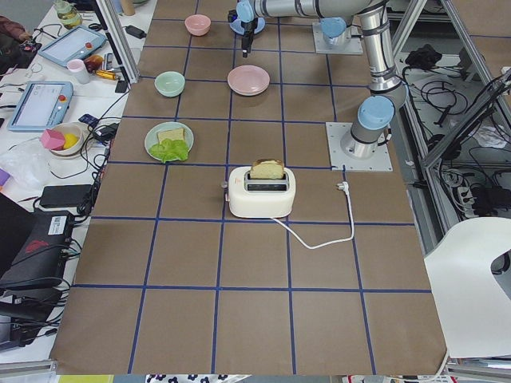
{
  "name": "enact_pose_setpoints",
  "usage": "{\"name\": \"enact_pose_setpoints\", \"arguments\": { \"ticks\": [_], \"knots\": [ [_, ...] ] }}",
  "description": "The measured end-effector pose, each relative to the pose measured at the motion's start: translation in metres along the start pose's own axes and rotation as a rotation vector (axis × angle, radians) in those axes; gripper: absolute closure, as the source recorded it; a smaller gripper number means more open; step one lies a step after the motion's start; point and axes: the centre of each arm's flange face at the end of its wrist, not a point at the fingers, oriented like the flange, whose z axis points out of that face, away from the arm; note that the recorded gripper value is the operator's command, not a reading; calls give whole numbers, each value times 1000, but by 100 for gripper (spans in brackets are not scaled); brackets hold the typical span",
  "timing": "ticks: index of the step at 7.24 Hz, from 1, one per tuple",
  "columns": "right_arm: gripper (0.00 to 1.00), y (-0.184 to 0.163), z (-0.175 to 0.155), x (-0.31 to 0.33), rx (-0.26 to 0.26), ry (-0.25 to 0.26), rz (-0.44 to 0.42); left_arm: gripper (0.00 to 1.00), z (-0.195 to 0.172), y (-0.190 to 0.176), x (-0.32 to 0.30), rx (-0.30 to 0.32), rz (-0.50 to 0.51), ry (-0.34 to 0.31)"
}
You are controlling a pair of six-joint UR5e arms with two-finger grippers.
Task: Stack three plates with pink and blue
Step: 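Release the pink plate with the left gripper while the right gripper reaches the blue plate, then grasp the blue plate rim with the right gripper while the left arm withdraws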
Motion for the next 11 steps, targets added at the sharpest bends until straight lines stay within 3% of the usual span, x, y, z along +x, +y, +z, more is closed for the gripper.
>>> {"name": "enact_pose_setpoints", "arguments": {
  "ticks": [1, 2, 3, 6, 7, 9, 11],
  "knots": [
    [4, -3, 20, 20, -7, -7, -5, 6, -15, -6, -21, 16, 8, 16],
    [4, -3, 39, 31, -5, -11, -13, 0, -28, -14, -46, 30, 10, 34],
    [11, 1, 59, 36, 6, -7, -19, 0, -40, -20, -72, 41, 13, 44],
    [70, 14, 98, 39, 35, 9, -17, 0, -75, -28, -155, 32, 19, 71],
    [76, 15, 101, 38, 31, 5, -16, 0, -86, -30, -184, 32, 8, 91],
    [78, 18, 109, 36, 18, -9, -15, 0, -106, -27, -241, 31, 0, 111],
    [92, 19, 114, 33, 17, -28, -15, 0, -119, -22, -289, 42, -23, 144]
  ]
}}
